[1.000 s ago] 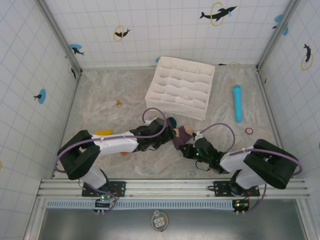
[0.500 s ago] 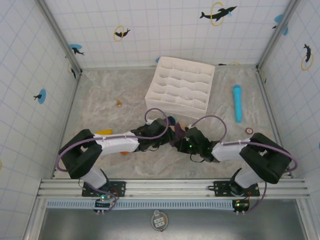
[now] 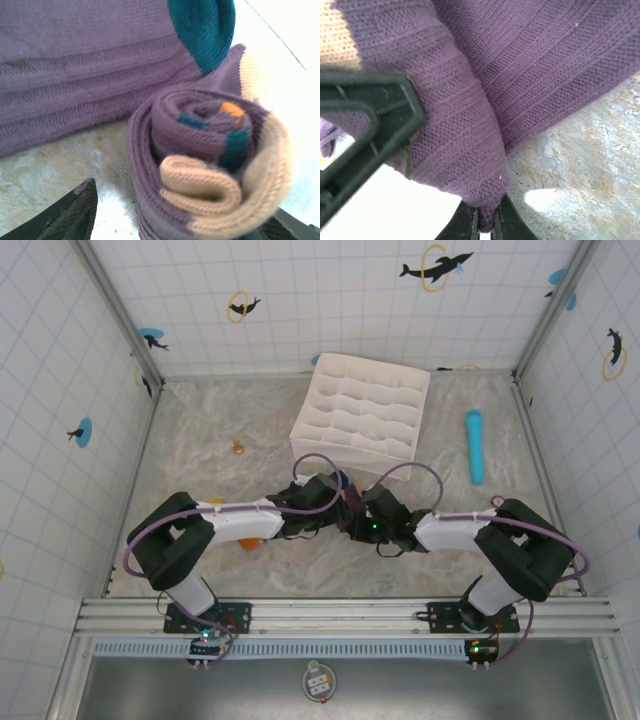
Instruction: Roll the socks
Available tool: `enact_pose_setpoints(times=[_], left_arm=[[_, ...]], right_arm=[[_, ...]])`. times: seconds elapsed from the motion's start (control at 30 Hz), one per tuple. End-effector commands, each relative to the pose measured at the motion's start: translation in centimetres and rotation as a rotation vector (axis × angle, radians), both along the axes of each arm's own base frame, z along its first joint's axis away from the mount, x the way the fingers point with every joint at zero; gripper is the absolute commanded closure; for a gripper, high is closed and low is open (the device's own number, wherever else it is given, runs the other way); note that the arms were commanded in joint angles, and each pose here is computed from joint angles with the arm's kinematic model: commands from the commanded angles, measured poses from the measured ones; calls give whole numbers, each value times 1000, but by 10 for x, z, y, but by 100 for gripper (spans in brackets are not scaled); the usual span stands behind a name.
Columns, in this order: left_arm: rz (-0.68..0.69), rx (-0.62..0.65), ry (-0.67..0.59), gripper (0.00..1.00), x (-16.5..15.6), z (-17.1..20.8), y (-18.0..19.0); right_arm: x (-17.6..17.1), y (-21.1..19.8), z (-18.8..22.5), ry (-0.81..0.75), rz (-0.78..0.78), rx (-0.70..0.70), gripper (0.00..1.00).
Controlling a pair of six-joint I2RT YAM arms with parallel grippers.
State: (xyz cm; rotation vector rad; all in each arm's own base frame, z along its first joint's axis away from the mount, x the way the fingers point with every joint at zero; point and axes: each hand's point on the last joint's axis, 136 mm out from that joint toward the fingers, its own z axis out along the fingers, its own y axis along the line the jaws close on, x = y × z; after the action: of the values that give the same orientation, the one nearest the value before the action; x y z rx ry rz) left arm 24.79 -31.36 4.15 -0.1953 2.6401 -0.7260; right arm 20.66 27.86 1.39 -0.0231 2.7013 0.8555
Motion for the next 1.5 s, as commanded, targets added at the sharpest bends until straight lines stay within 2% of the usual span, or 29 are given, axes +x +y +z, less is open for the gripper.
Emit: enact_pose_setpoints(times=[0.0,0.33,0.53,0.6,0.7,0.8,0.9,1.2,1.47], left_arm=[[18,67,-19,36,14,-6,12],[10,63,-2,54,17,-18,7],[0,54,10,75,17,-22,4],[-25,43,22,86,15,-23,-2],[-48,21,42,95,11,-26,-7],[-56,-4,58,96,7,-24,-11],[-54,-42,65,96,4,-19,-12],[-108,-105,145,96,-26,-21,-28],[-127,-135,195,94,-46,-26,-32]], right_arm=[[-30,-40,-39,145,4,-190,100],[-21,-24,-22,53,62,-117,100],[-10,-15,11,-90,88,-28,92],[-8,-14,24,-146,109,-4,82],[-6,-17,45,-238,131,1,61],[-6,-26,59,-316,129,-17,45],[-9,-36,70,-414,129,-21,35],[-23,-56,78,-736,176,-198,30],[-32,-57,66,-862,197,-312,30]])
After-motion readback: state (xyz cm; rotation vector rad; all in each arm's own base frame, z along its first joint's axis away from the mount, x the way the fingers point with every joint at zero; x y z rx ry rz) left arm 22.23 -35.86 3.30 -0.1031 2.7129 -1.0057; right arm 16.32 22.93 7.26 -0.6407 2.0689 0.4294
